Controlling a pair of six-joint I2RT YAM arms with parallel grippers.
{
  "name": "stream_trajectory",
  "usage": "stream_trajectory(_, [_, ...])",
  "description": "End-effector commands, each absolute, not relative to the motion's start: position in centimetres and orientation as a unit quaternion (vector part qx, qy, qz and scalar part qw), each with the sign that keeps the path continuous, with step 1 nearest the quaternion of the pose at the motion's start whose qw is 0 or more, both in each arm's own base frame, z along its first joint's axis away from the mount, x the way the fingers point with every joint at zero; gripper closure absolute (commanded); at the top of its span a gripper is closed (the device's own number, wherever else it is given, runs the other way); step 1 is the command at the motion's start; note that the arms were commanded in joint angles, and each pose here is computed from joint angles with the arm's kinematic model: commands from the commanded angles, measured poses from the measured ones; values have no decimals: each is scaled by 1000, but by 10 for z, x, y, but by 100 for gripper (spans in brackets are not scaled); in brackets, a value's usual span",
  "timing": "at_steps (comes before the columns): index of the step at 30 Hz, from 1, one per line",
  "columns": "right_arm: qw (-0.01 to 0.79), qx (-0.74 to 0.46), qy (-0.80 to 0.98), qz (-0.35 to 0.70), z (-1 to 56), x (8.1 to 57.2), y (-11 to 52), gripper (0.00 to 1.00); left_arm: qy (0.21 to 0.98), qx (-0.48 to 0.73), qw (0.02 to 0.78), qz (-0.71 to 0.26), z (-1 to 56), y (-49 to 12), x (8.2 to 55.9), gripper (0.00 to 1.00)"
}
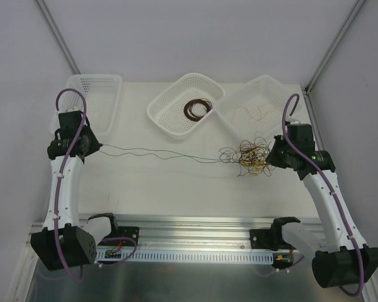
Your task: Untangle the cables
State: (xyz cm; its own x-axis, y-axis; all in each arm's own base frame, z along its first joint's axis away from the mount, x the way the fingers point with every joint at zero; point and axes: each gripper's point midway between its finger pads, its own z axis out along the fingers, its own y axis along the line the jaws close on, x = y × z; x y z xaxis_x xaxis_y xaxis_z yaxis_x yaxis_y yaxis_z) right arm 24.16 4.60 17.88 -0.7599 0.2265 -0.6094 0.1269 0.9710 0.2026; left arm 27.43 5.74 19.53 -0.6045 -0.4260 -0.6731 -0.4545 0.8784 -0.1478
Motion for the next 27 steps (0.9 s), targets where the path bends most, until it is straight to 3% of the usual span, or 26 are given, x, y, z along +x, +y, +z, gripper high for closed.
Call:
stream_trajectory(1, [319,56,932,163,193,232,79,99,897,-234,374,4,196,55,279,100])
stream_trajectory(6, [295,-1,927,230,191,231,131,99,907,-193,355,-118,183,6,275,100])
stream_trajectory(12, [258,-17,929,265,151,226,200,95,911,-136,337,-195,176,-43,258,82])
stream_trajectory(15, [233,-6,936,264,123,228,220,84,910,-114,332,-219,175,-65,249,64])
stream_trajectory(16, [229,-7,937,265,120,230,223,69,910,-101,332,-226,175,-74,246,56])
stream_trajectory(19, [228,-57,946,224,118,229,218,50,908,-86,326,-248,177,-93,241,44])
stream_trajectory(23, [255,-137,939,185,141,230,204,40,904,-56,312,-285,183,-126,233,22])
stream_trajectory(27, [262,-209,926,174,150,224,196,41,899,-18,302,-316,188,-158,227,16])
